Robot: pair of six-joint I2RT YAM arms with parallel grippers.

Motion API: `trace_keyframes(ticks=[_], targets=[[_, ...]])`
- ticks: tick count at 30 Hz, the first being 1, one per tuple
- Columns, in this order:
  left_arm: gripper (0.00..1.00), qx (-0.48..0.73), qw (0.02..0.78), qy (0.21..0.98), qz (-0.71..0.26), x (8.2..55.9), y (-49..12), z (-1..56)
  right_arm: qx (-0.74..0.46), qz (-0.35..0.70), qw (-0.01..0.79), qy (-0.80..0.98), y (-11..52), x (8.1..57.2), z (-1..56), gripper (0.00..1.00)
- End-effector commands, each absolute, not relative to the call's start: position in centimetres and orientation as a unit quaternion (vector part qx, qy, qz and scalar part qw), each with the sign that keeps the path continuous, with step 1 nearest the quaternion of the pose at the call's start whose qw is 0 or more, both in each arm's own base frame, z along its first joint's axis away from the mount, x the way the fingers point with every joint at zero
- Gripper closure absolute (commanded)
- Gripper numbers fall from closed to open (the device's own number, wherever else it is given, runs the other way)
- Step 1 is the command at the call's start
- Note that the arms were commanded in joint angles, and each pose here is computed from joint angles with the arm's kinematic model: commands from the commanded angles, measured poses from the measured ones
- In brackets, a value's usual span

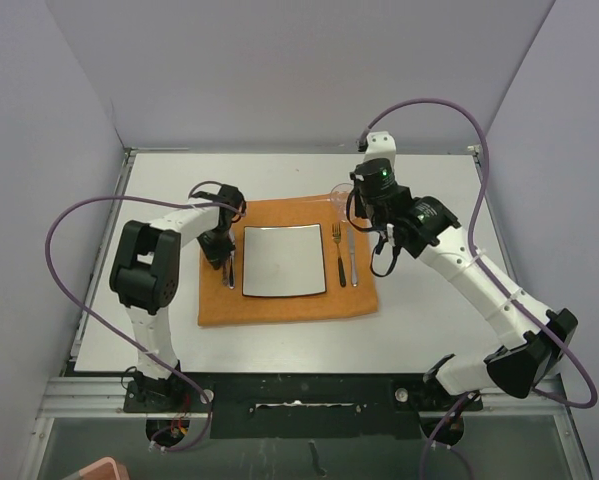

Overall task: Set the dinner table for one person
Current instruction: Adjust the utensils on the napkin.

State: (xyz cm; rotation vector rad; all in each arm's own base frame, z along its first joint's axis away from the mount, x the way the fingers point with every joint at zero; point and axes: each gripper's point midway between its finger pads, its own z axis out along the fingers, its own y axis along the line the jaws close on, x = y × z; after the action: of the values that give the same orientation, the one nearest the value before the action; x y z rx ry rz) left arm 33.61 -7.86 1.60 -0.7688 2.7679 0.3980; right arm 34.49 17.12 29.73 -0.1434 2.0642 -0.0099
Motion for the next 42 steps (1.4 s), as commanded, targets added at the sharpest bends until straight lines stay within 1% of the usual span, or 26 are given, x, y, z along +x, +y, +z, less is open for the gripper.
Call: trace_keyframes(ticks=[1,10,16,19,24,28,34,42], targets=[[1.00,-0.259,0.124,0.949,0.131,35.0,-8.7,-1.3,-0.040,0.003,0.539,0.841,16.4,35.1,32.4,1.00],[1.00,-0.230,0.133,0.957,0.115,35.9,-11.3,-1.7,-0.033,-0.001,0.531,0.846,16.1,35.3,31.9,1.00],[1.00,-0.218,0.137,0.961,0.104,36.1,-12.5,-1.9,-0.005,-0.019,0.513,0.858,14.6,35.6,29.7,1.00],[1.00,-0.214,0.140,0.962,0.100,36.0,-13.0,-1.8,0.026,-0.026,0.489,0.872,13.7,35.9,27.3,1.00],[1.00,-0.213,0.142,0.962,0.097,35.9,-13.1,-1.6,0.072,-0.001,0.398,0.915,12.9,36.5,19.5,1.00],[1.00,-0.213,0.148,0.961,0.095,35.7,-12.9,-0.9,0.070,-0.006,0.338,0.939,13.3,36.1,14.5,1.00],[1.00,-0.209,0.157,0.961,0.090,35.4,-12.7,0.1,0.048,-0.012,0.300,0.953,13.8,35.9,10.3,1.00],[1.00,-0.201,0.168,0.962,0.081,35.4,-12.8,1.5,0.042,-0.014,0.260,0.965,14.4,35.7,6.2,1.00]])
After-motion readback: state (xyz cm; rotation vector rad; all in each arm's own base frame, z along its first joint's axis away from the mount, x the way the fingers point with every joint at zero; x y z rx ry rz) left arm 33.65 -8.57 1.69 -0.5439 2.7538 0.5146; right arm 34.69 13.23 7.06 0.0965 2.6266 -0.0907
